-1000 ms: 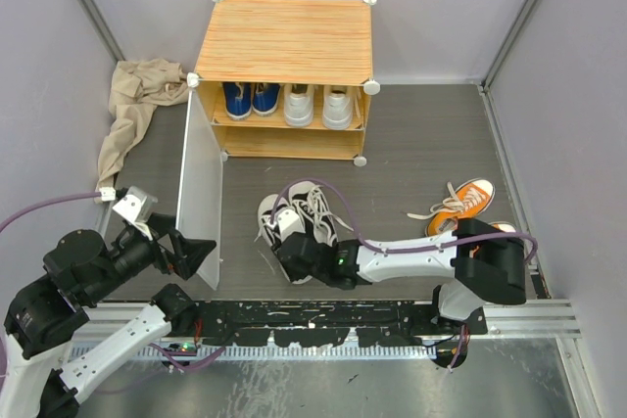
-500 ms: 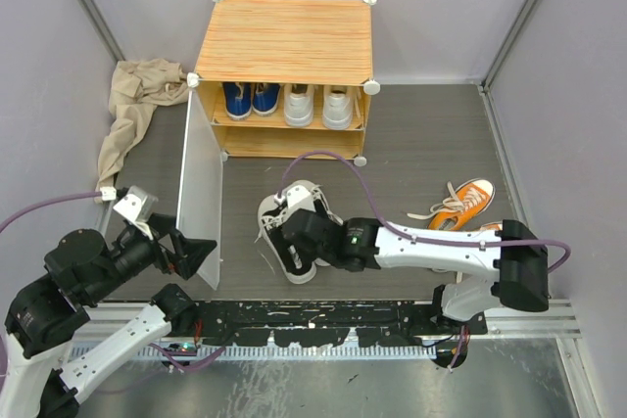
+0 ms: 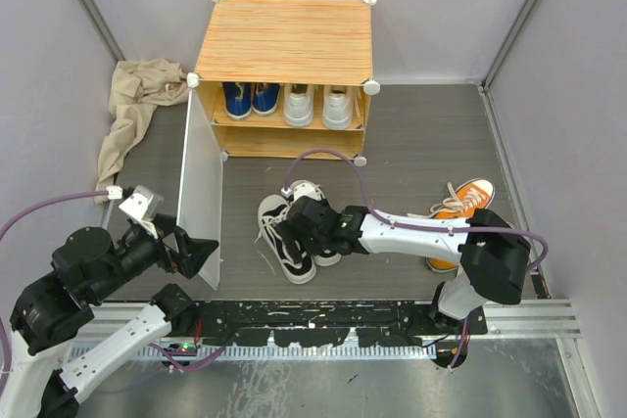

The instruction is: Place and organize the shoes in the shoe cabinet

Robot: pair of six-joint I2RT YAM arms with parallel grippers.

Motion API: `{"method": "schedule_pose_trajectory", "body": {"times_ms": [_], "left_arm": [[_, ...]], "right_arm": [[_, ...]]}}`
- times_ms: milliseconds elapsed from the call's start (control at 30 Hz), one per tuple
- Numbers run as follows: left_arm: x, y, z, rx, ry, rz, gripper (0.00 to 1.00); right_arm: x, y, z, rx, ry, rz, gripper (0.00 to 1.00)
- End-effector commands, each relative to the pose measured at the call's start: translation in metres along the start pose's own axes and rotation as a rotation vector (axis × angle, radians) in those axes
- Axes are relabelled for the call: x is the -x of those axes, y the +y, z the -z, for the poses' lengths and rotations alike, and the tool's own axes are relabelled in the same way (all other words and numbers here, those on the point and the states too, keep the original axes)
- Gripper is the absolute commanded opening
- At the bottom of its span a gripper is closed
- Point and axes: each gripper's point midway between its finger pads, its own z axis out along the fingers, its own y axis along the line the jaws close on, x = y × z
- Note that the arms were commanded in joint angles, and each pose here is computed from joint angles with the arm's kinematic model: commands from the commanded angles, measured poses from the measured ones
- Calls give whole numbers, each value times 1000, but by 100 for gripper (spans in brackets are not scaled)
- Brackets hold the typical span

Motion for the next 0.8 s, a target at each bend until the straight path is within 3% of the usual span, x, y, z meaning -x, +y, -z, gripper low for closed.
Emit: {"method": "schedule_pose_trajectory", "body": {"times_ms": [0, 267, 367, 433, 567, 667, 767], "left_arm": [[4, 1, -6, 5, -3, -20, 98], [0, -1, -10, -4, 5, -11, 98], [1, -1, -9, -2, 1, -10, 98], [1, 1, -8, 5, 0, -10, 98], [3, 1, -7, 10, 0, -16, 98], [5, 2, -5, 17, -1, -22, 98], [9, 1, -3, 14, -10, -25, 98]], "right_arm": [[-3, 10, -3, 58, -3, -12, 90], [-33, 8, -27, 60, 69, -5, 87], [-38, 5, -37, 40, 83, 3, 79], [-34, 2, -39, 13, 70, 9, 70], [-4, -12, -27, -84, -22, 19, 30], [29, -16, -6, -117, -124, 24, 14], [69, -15, 17, -109, -229, 9, 8]]}}
